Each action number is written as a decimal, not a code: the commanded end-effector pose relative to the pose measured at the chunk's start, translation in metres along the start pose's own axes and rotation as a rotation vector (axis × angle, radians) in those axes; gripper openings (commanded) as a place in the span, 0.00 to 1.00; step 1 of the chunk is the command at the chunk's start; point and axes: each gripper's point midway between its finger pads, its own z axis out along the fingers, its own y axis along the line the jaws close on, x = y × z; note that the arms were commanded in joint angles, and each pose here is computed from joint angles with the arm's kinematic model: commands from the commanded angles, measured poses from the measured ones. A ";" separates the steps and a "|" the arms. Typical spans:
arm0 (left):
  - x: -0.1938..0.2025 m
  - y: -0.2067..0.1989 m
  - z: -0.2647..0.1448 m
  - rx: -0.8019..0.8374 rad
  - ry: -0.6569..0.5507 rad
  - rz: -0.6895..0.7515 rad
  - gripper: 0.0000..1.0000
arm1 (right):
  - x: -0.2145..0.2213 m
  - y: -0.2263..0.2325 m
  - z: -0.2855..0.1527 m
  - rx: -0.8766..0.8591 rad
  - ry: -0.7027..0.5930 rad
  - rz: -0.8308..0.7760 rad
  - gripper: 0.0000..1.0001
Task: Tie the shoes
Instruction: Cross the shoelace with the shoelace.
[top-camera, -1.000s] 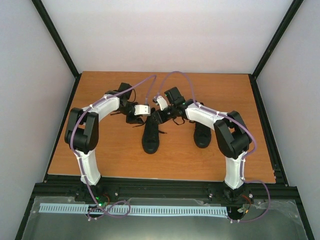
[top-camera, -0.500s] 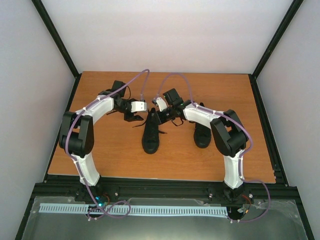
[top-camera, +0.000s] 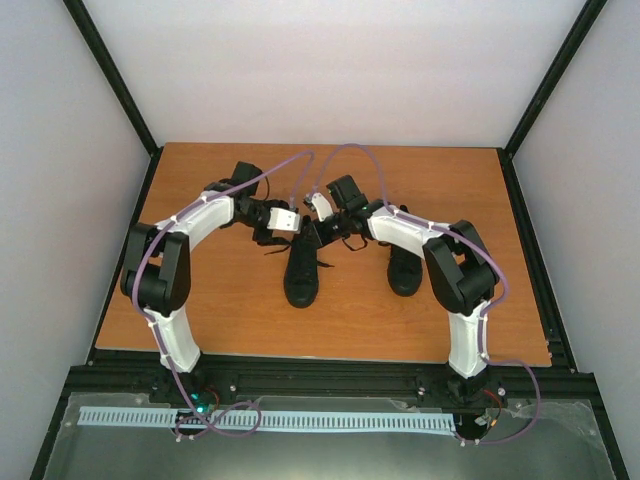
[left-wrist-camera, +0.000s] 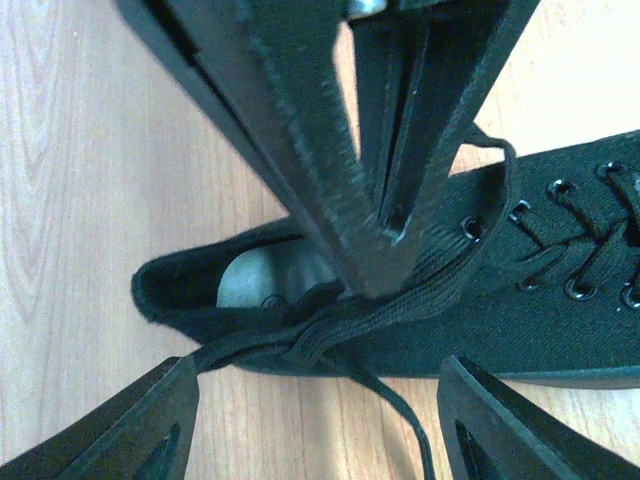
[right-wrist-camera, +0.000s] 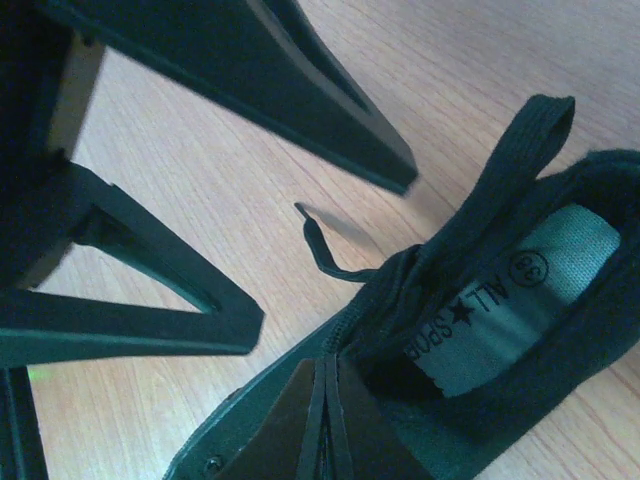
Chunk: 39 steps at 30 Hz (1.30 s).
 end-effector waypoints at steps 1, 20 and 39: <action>-0.013 0.003 0.003 0.031 -0.039 0.080 0.69 | -0.019 0.020 -0.018 -0.044 -0.069 -0.055 0.03; -0.017 -0.003 0.027 0.103 -0.072 0.070 0.55 | -0.016 0.025 -0.020 -0.099 -0.069 -0.051 0.03; -0.024 -0.006 0.028 0.115 -0.114 -0.039 0.01 | -0.021 0.033 -0.023 -0.138 -0.075 -0.063 0.04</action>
